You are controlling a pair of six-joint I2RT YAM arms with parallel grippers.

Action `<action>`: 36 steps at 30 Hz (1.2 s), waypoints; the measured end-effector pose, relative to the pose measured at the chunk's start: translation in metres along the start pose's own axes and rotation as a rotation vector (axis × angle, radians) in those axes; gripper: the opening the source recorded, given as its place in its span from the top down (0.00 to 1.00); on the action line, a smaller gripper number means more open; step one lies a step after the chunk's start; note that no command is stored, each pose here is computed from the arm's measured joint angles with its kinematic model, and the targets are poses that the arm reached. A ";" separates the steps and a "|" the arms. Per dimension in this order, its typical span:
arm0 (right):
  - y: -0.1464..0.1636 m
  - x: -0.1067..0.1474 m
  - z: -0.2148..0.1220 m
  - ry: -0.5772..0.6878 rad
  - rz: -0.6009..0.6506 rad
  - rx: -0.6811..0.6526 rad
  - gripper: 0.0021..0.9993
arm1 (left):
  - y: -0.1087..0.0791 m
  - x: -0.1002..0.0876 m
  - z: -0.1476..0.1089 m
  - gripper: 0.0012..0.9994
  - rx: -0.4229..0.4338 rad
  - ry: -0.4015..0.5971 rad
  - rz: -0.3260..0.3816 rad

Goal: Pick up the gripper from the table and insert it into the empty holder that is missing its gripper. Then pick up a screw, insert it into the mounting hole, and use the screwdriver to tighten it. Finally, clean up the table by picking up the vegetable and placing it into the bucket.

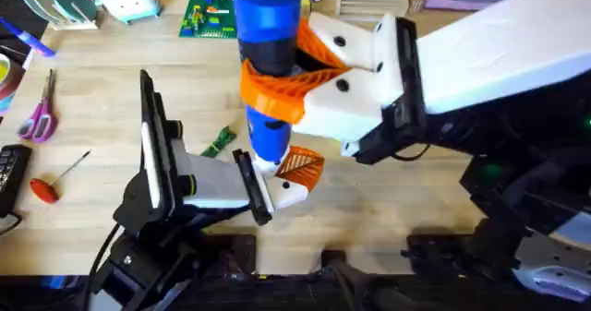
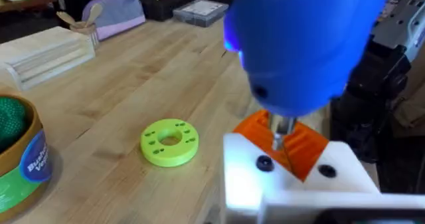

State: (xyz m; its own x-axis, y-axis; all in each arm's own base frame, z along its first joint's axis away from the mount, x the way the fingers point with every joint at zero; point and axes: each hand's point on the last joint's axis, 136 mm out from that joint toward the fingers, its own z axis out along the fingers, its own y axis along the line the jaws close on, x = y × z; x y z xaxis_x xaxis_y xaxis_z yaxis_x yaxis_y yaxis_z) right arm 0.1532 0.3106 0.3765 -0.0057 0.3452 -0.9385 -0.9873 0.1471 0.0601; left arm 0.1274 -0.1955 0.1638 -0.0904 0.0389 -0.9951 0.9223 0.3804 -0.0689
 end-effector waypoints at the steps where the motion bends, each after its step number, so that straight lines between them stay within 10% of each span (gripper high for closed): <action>1: -0.001 0.002 0.001 0.004 0.002 0.001 0.98 | 0.000 0.000 0.000 1.00 0.000 0.000 0.000; 36: -0.003 0.011 0.001 0.040 -0.032 -0.014 0.98 | 0.000 0.000 0.000 1.00 0.000 0.000 0.000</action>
State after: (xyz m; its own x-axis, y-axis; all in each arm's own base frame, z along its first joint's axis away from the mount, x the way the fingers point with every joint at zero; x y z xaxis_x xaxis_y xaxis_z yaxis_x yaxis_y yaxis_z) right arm 0.1562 0.3146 0.3659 0.0197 0.3034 -0.9527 -0.9892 0.1444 0.0255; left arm 0.1275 -0.1955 0.1638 -0.0904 0.0389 -0.9951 0.9223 0.3804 -0.0689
